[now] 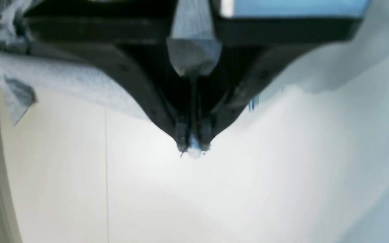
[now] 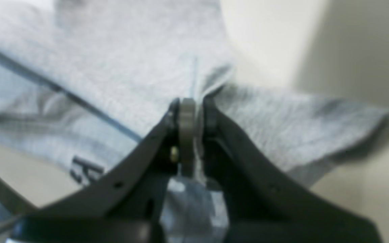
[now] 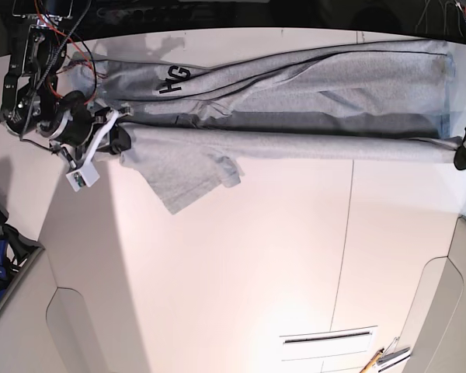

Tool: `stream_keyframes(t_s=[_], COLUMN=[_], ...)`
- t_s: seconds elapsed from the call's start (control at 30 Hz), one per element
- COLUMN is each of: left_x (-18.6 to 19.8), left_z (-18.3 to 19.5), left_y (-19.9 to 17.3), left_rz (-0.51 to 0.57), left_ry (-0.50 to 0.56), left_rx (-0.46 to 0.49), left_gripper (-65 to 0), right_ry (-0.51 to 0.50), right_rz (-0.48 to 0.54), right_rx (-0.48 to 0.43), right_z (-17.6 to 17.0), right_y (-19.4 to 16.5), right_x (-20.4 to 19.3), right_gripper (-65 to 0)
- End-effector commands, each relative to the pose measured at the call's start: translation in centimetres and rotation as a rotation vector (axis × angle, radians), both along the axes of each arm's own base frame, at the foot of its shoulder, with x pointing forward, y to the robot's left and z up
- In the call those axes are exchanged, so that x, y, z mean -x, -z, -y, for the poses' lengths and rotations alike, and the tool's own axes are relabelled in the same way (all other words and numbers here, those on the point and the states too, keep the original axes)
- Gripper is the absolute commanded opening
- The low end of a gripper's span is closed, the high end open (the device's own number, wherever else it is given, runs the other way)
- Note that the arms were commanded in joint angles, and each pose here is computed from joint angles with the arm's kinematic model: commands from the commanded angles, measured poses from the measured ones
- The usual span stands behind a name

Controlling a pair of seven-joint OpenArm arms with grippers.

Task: Fold the T-shirt properly
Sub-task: 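Fold the hem up over the shirt body toward the collar with both grippers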

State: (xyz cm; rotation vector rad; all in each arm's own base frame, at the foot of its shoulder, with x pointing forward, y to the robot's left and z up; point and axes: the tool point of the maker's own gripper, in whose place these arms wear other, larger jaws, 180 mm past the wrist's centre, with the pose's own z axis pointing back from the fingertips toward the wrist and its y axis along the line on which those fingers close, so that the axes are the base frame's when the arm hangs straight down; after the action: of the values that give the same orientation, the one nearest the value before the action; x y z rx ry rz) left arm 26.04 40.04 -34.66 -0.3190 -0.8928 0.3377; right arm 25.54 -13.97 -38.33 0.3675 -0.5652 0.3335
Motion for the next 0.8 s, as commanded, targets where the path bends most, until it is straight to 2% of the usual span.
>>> stream_keyframes(t_s=[0.0, 0.2, 0.53, 0.57, 0.6, 0.67, 0.73, 0.77], left_x=[-0.5, 1.7, 2.9, 3.1, 3.2, 3.3, 3.3, 3.1], left_z=[-0.7, -0.5, 0.2, 0.3, 0.3, 0.4, 0.3, 0.2], left_y=[-1.8, -0.3, 0.6, 0.7, 0.9, 1.0, 0.9, 0.6], left_rz=[0.036, -0.022, -0.076, -0.087, -0.097, -0.106, -0.105, -0.096], left_ry=[0.011, 0.014, 0.038, 0.043, 0.047, 0.052, 0.052, 0.052], left_rx=[-0.031, -0.015, 0.019, 0.021, 0.023, 0.024, 0.02, 0.024], left_gripper=[-65.0, -65.0, -65.0, -62.7, -55.4, -43.1, -39.4, -39.4], right_ry=[0.003, 0.013, 0.024, 0.033, 0.034, 0.032, 0.017, 0.01], right_rz=[0.04, -0.009, -0.016, -0.019, -0.02, -0.034, -0.037, -0.025], right_rx=[0.007, 0.016, 0.032, 0.03, 0.03, 0.036, 0.056, 0.063], right_z=[0.5, 0.9, 1.2, 1.2, 1.3, 1.3, 1.3, 1.2], right_y=[-0.9, 0.3, 0.5, 0.6, 0.6, 0.5, 0.1, -0.4], right_x=[-0.5, 1.4, 1.5, 1.5, 1.5, 1.7, 1.9, 1.8], right_gripper=[-65.0, -65.0, -65.0, -65.0, -64.7, -52.4, -45.8, -45.4])
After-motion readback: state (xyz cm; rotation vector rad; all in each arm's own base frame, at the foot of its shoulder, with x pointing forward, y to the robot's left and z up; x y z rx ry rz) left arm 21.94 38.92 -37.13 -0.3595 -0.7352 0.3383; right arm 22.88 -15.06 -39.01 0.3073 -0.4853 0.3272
